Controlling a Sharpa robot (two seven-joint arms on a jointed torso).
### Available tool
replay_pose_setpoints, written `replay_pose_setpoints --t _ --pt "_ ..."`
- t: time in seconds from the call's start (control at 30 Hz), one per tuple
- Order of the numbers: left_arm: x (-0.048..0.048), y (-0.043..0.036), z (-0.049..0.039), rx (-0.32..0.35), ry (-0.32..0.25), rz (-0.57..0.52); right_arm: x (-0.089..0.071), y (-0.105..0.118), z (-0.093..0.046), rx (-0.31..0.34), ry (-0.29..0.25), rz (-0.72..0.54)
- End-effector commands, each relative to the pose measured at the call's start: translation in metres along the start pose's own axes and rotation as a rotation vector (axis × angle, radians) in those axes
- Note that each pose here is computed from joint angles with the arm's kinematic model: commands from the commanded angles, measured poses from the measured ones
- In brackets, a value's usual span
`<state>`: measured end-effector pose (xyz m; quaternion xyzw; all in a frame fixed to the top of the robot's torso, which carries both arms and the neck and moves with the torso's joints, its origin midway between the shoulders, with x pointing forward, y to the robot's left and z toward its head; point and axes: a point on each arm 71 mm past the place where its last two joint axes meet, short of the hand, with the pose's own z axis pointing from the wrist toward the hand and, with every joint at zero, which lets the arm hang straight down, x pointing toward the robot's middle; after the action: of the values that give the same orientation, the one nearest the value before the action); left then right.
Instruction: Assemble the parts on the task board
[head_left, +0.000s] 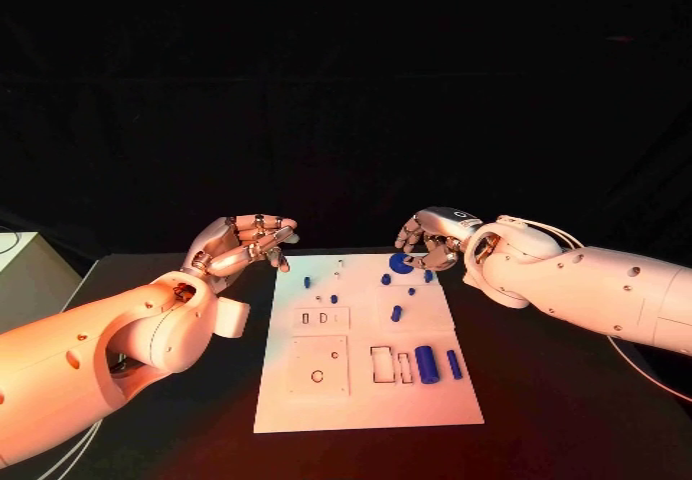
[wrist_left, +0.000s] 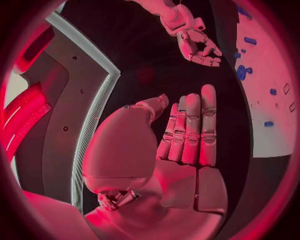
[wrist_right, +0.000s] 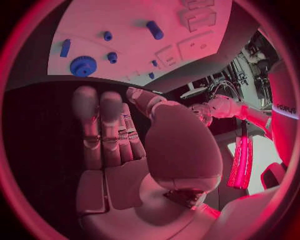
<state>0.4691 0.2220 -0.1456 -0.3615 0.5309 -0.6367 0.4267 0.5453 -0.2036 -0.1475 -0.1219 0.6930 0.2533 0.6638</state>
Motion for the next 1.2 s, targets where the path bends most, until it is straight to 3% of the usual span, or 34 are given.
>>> replay_pose_setpoints --t 0.03,0.43,1.2 --pt "0.0074 -0.0044 -0.0013 0.003 0.055 0.01 0.003 0.002 0.003 0.04 0.05 -0.159" --pt "0.0133 -0.0152 -0.001 0.015 0.063 -0.003 0.006 0.005 0.013 0.078 0.059 -0.225" --pt "0.0136 -0.0204 -0.0043 0.018 0.072 -0.003 0.017 0.009 0.018 0.088 0.102 -0.229"
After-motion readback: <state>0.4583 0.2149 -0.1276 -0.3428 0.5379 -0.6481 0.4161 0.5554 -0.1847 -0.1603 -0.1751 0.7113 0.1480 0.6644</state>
